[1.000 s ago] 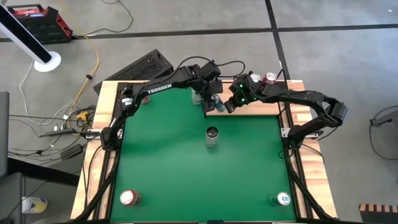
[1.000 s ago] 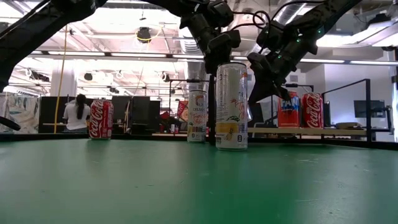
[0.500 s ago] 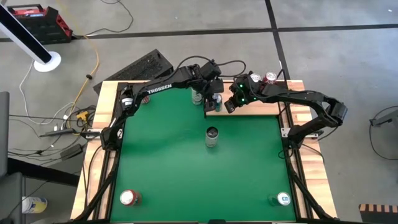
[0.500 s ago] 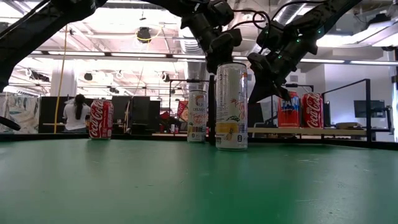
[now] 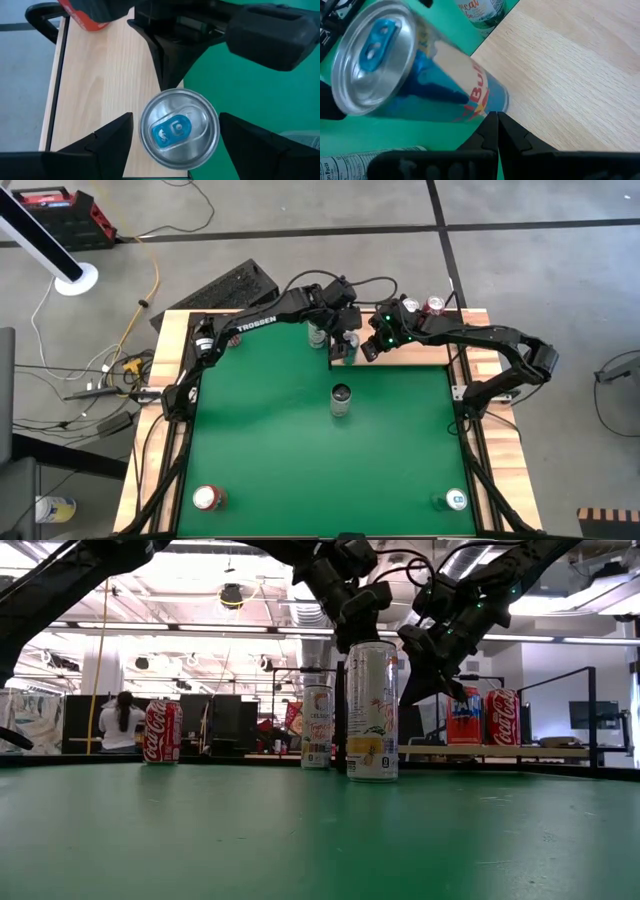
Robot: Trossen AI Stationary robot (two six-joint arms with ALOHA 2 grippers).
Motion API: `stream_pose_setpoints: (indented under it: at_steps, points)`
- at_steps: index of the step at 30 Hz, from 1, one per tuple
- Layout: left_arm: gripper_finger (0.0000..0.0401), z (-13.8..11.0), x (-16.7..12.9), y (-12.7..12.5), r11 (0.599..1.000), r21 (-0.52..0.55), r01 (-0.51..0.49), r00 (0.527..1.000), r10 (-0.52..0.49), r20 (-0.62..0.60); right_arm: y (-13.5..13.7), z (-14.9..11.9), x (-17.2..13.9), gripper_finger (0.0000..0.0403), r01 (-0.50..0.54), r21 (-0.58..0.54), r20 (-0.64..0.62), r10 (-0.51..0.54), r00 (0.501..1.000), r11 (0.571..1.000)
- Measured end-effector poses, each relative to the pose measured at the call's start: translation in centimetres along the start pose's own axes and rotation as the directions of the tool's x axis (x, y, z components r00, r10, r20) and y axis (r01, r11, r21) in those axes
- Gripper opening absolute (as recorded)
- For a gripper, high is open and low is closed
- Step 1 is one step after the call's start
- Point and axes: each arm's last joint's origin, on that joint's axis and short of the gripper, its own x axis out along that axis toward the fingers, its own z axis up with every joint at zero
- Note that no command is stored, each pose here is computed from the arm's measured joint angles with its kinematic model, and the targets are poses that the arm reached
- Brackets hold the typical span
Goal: Place canned beverage on shelf
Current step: Put the top blue soda can on the shelf
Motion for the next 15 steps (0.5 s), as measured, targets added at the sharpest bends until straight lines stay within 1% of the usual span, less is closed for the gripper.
stream_pose_setpoints:
  at_steps: [9,12,15]
  points:
    - [0.0280,0.0,0.0,0.1,1.000,0.000,-0.023,1.000,0.023,-0.010,0.0,0.0,-0.2,0.0024,0.001,-0.025,0.001,-0.001,1.000,1.000]
    - [0.0280,0.0,0.0,0.1,1.000,-0.002,-0.022,1.000,0.022,-0.010,0.0,0.1,-1.1,0.0024,0.002,-0.037,0.017,-0.002,1.000,0.999]
    - [0.0280,0.0,-0.1,0.0,1.000,-0.004,-0.018,1.000,0.018,-0.010,0.0,0.3,-2.9,0.0024,0.006,-0.038,0.051,-0.004,0.999,0.999]
